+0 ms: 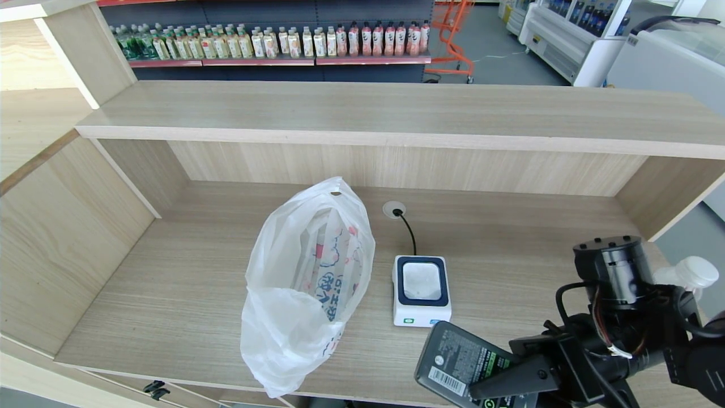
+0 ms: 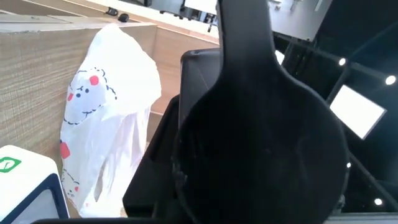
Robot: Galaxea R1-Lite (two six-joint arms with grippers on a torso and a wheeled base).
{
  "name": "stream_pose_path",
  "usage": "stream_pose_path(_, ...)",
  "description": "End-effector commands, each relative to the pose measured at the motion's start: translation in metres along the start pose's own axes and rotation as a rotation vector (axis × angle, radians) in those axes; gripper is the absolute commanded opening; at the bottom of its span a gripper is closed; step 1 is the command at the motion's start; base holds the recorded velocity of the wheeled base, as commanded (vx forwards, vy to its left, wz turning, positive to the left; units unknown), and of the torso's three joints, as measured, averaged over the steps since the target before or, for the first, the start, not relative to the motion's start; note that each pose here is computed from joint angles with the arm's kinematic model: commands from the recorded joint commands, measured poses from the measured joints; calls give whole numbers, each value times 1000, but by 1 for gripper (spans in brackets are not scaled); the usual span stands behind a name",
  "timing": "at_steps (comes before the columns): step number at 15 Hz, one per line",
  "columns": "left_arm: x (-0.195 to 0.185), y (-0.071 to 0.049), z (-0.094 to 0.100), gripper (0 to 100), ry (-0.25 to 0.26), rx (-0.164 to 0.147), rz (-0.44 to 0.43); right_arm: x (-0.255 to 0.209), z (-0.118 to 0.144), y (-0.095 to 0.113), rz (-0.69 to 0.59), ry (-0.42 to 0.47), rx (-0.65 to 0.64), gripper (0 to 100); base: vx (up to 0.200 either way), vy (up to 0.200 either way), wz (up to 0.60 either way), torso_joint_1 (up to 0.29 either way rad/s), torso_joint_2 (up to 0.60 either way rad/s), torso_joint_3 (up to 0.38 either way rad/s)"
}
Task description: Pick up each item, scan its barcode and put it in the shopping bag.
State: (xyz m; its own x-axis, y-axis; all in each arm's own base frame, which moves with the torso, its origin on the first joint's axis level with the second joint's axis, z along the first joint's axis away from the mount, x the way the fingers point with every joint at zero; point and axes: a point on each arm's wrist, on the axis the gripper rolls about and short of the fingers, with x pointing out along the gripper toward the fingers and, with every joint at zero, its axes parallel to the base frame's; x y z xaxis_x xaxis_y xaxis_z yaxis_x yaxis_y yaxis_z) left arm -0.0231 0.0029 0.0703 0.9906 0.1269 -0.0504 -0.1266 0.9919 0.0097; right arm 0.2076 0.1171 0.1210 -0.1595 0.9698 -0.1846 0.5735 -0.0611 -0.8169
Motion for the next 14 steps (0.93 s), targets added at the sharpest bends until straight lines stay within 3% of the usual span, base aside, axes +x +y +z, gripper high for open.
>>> stream_pose_path(1,0,0,0,100,1,0,0,-20,-3,-28,18,82,109,0,0,0,0,0,0,0)
stream_pose_path(3,0,0,0,100,1,0,2,-50,-18,-54,64,249,267,0,0,0,0,0,0,0)
stream_pose_path(4,0,0,0,100,0,0,0,-68,-18,-58,136,428,480,0,0,0,0,0,0,0)
stream_pose_path(5,0,0,0,100,1,0,2,-74,-18,-65,139,525,609,0,0,0,0,0,0,0)
stream_pose_path(6,0,0,0,100,0,0,2,-90,-19,-78,138,718,698,0,0,0,0,0,0,0)
stream_pose_path(7,0,0,0,100,1,0,2,-98,-16,-81,118,777,764,0,0,0,0,0,0,0)
stream_pose_path(8,0,0,0,100,0,0,0,-99,0,-68,96,802,969,0,0,0,0,0,0,0)
stream_pose_path(9,0,0,0,100,1,0,0,-98,5,-66,72,808,1074,0,0,0,0,0,0,0)
stream_pose_path(10,0,0,0,100,1,0,3,-95,0,-66,-44,809,1383,0,0,0,0,0,0,0)
stream_pose_path(12,0,0,0,100,1,0,2,-79,-21,-72,-268,771,1865,0,0,0,0,0,0,0)
stream_pose_path(14,0,0,0,100,0,0,0,-63,-46,-81,-572,825,2317,0,0,0,0,0,0,0)
